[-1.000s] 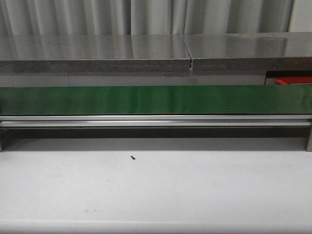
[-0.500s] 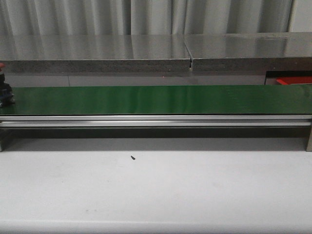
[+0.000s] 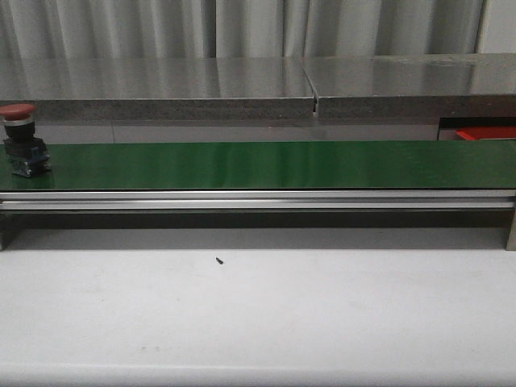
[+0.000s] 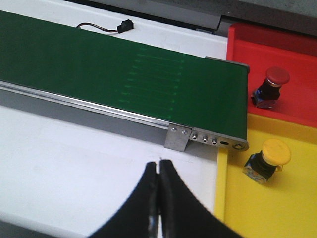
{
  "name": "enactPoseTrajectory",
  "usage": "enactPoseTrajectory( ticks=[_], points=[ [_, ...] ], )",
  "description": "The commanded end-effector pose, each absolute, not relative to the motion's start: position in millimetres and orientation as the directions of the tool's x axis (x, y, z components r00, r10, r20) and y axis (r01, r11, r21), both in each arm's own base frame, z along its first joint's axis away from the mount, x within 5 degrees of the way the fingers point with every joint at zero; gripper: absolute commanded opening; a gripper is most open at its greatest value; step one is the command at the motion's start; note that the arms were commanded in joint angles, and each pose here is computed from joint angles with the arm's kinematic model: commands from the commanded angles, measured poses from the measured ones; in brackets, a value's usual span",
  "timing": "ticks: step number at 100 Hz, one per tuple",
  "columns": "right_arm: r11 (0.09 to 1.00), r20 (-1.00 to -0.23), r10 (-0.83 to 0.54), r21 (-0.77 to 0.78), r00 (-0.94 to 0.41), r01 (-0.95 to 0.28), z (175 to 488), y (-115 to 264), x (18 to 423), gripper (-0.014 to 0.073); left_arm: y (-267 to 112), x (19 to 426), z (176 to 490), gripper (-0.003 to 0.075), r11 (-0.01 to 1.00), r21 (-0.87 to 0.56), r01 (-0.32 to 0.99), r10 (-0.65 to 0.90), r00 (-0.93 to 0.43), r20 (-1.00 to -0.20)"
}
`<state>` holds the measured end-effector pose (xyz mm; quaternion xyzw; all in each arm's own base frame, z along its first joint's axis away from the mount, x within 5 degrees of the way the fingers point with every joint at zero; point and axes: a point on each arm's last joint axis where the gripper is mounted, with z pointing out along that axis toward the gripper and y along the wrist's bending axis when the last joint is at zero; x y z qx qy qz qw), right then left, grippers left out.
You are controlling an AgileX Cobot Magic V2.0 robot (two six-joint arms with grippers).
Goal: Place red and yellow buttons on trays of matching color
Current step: 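Grasp the red button with the left gripper and set it on the belt, then grasp a yellow push button with the left gripper and set it on the belt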
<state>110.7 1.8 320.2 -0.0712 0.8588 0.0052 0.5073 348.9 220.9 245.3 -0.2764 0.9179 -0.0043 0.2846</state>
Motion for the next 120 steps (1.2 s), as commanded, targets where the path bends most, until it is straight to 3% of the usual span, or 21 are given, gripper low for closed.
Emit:
enactPoseTrajectory(
  ticks=[1,48,67,79,102,107,120],
  points=[
    [0.991,-0.909,-0.11,-0.072,-0.402,-0.108,333.0,1.2,112.5,-0.0066,224.1,352.8,265.8,0.069,0.841,-0.174,-0.513,-0.502,-0.619,-0.603],
    [0.991,-0.909,-0.11,-0.072,-0.402,-0.108,333.0,1.2,112.5,-0.0066,233.9,366.0,218.2,0.0648,0.828,-0.176,-0.533,-0.535,-0.653,-0.536],
    [0.991,-0.909,-0.11,-0.072,-0.402,-0.108,333.0,1.2,112.5,-0.0066,235.2,367.4,214.8,0.0608,0.826,-0.174,-0.536,-0.535,-0.65,-0.54],
    [0.991,-0.909,-0.11,-0.072,-0.402,-0.108,333.0,1.2,112.5,-0.0066,235.2,367.7,214.9,0.047,0.825,-0.177,-0.537,-0.537,-0.647,-0.541],
    [0.991,-0.909,-0.11,-0.072,-0.402,-0.108,333.0,1.2,112.5,-0.0066,232.1,366.0,217.9,0.0025,0.82,-0.199,-0.537,-0.552,-0.65,-0.522],
    [0.991,-0.909,-0.11,-0.072,-0.402,-0.108,333.0,1.2,112.5,-0.0066,231.0,364.9,222.8,-0.0021,0.82,-0.202,-0.535,-0.551,-0.646,-0.528],
    [0.991,-0.909,-0.11,-0.072,-0.402,-0.108,333.0,1.2,112.5,-0.0066,226.7,360.7,245.1,-0.0019,0.819,-0.22,-0.529,-0.549,-0.615,-0.566]
  ],
)
